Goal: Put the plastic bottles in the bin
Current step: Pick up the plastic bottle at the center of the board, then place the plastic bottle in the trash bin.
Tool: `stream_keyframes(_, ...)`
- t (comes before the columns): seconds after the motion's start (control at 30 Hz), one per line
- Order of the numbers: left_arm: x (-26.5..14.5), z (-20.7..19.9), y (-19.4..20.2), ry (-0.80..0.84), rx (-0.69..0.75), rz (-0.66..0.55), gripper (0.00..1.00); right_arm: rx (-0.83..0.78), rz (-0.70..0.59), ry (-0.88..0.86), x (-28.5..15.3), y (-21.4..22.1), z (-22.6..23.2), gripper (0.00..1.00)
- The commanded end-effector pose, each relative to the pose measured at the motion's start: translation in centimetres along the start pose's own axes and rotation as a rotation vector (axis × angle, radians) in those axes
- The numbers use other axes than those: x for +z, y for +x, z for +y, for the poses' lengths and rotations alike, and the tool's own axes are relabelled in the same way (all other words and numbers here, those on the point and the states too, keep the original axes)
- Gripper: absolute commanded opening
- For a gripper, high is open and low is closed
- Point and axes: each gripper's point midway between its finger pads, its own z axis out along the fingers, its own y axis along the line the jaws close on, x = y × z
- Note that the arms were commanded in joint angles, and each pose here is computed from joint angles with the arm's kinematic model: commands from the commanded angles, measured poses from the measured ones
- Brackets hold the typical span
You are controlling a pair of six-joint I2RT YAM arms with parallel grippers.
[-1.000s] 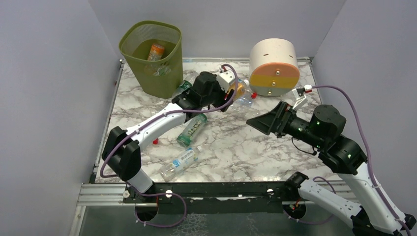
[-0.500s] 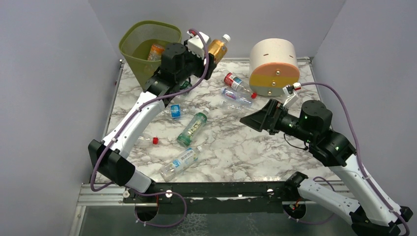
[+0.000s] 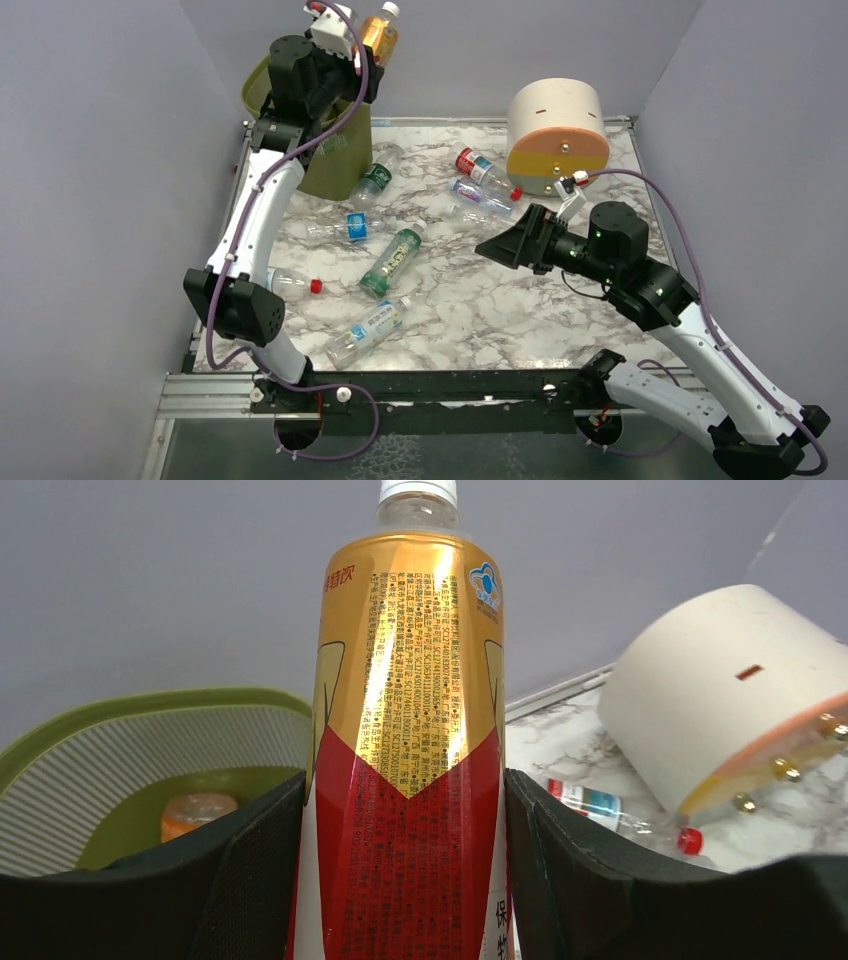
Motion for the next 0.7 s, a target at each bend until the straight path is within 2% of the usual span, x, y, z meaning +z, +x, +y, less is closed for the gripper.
stream_keyframes(0.0,0.6,3.7,-1.0,-0.025,-0.064,-0.042,0.39,-0.004,0.009,-0.052,0.6,0.1,0.7,1.00)
stream_keyframes(0.13,0.4,7.6,-0.8,-0.096,-0.098,-0.059,0.39,-0.003,0.019,-0.048,1.0,0.4,0.3,0.99)
stream_keyframes(0.37,1.6,12.3,3.6,-0.161,-0.172,0.006,0.39,0.002,0.038,-0.043,1.5,0.9,-0.3,1.00)
stream_keyframes(0.43,1.8,12.9,4.8,-0.182,-0.178,0.028,0.44,0.001,0.037,-0.038,1.7,0.9,-0.4,0.99)
stream_keyframes(0.67,1.3,14.6,7.0,-0.242,-0.209,0.064,0.71,-0.025,0.034,0.001,2.7,0.6,-1.4,1.00)
